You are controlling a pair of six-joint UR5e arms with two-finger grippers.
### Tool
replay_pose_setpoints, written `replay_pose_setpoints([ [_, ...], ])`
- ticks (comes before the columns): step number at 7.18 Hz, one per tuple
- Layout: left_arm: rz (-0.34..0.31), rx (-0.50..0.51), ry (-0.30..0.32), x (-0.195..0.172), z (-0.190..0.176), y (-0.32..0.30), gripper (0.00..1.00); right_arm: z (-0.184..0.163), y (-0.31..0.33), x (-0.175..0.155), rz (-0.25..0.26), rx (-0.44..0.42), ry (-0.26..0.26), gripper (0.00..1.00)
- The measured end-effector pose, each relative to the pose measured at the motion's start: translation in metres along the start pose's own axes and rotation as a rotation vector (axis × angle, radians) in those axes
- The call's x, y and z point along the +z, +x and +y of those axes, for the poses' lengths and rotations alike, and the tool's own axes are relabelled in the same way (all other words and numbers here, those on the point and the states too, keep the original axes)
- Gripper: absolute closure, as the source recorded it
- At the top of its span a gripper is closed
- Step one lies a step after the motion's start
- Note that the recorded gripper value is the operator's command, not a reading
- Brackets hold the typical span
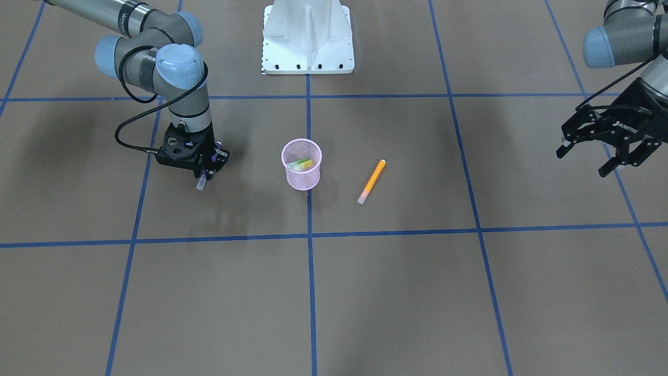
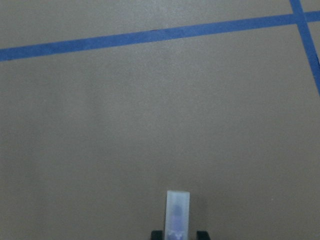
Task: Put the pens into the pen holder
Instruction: 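Lower the right gripper and close on the purple marker, then lift the purple marker upright and carry it over the cup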
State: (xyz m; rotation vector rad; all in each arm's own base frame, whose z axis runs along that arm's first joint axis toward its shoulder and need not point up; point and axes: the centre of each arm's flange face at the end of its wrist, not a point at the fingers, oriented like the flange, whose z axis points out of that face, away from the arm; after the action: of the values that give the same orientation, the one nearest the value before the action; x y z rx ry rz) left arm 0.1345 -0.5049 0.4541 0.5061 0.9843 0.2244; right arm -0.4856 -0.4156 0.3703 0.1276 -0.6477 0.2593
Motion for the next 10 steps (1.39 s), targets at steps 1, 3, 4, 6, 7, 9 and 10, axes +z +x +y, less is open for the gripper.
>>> replay_pose_setpoints([
  [1, 0.0, 0.0, 0.0, 0.0, 0.0, 0.0, 0.0, 0.001, 0.0, 0.0, 0.0, -0.001, -0.001, 0.8],
  [3, 0.001, 0.0, 0.0, 0.0, 0.0, 0.0, 0.0, 0.005, -0.002, 0.001, -0.001, 0.002, -0.003, 1.0],
  [4, 0.001, 0.0, 0.0, 0.0, 0.0, 0.0, 0.0, 0.005, -0.003, -0.002, -0.005, 0.005, -0.002, 1.0],
  [6, 0.0, -0.001, -0.001, 0.0, 0.001, 0.0, 0.0, 0.001, -0.011, -0.021, -0.033, 0.005, 0.032, 1.0],
  [7, 0.0, -0.004, -0.001, 0.0, 0.001, -0.001, 0.0, -0.005, -0.017, -0.041, -0.058, 0.003, 0.106, 1.0],
  [9, 0.0, -0.011, -0.003, 0.001, 0.001, -0.001, 0.0, -0.008, -0.045, -0.088, -0.127, 0.029, 0.326, 1.0],
  [10, -0.001, -0.015, -0.006, 0.002, 0.001, -0.003, 0.0, -0.004, -0.066, -0.11, -0.175, 0.084, 0.419, 1.0],
])
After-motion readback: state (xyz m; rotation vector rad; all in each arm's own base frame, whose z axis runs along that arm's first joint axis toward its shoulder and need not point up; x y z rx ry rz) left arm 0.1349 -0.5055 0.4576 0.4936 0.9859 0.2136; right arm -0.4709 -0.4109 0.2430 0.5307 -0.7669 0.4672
